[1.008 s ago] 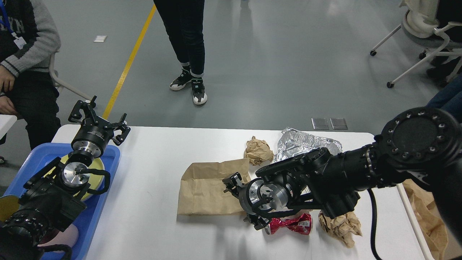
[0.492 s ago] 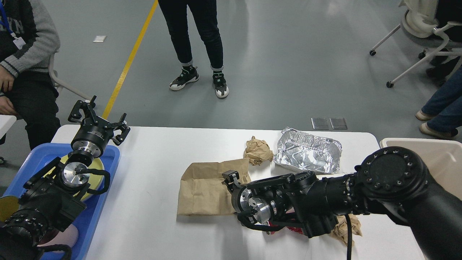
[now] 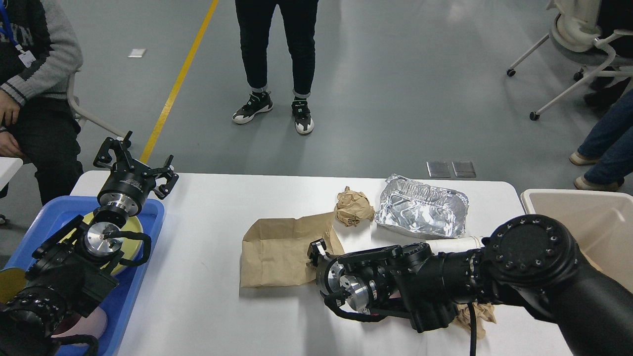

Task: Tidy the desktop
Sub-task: 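Lower the right gripper and grasp the brown paper bag, then lift the paper bag and carry it to the white bin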

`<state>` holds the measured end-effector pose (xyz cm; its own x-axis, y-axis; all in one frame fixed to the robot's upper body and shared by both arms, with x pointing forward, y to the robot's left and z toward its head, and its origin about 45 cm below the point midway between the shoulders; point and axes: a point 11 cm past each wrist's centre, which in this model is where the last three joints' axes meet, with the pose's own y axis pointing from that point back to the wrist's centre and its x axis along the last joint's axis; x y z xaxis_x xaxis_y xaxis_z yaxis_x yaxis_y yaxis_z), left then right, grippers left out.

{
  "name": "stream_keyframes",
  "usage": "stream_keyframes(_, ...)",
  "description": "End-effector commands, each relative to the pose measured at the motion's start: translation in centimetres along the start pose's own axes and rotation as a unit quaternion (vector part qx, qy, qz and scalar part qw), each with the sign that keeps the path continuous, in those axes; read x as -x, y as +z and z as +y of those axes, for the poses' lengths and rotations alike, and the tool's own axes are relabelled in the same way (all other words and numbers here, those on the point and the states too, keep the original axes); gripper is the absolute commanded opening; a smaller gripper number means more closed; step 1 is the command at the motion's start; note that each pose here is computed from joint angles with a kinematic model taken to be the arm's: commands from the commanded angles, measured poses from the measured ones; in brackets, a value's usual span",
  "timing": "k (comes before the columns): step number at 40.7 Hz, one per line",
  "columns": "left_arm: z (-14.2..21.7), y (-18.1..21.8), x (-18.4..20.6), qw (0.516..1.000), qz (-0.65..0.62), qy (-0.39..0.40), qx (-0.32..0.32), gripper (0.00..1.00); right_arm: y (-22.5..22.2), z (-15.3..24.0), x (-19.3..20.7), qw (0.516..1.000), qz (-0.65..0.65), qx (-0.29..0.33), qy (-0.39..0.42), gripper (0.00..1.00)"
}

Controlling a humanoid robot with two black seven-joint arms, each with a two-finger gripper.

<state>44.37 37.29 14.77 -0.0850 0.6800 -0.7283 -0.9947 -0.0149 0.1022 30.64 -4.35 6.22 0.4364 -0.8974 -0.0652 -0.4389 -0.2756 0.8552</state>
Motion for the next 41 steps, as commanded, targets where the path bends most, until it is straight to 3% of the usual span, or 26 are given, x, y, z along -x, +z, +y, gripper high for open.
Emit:
stream_keyframes(1,0.0,0.1,0.0,1.000,0.000,0.000,0.000,0.98,0.3,0.1,0.4,1.000,0.001,0.005,-0.001,0.00)
stream_keyframes(18,0.0,0.0,0.0,1.000,0.000,0.000,0.000,0.98,-2.0,2.7,1.1,0.997,0.055,-0.012,-0.044,0.00)
stream_keyframes(28,0.0,0.0,0.0,1.000,0.000,0.000,0.000,0.98,-4.4,9.4,2.2,0.980,0.148,-0.022,-0.131,0.00)
stream_keyframes(35,0.0,0.0,0.0,1.000,0.000,0.000,0.000,0.98,-9.3,15.9,-1.9,0.944,0.282,-0.035,-0.168,0.00)
stream_keyframes(41,0.0,0.0,0.0,1.000,0.000,0.000,0.000,0.98,-12.8,21.1,-6.3,0.904,0.399,-0.022,-0.149,0.00)
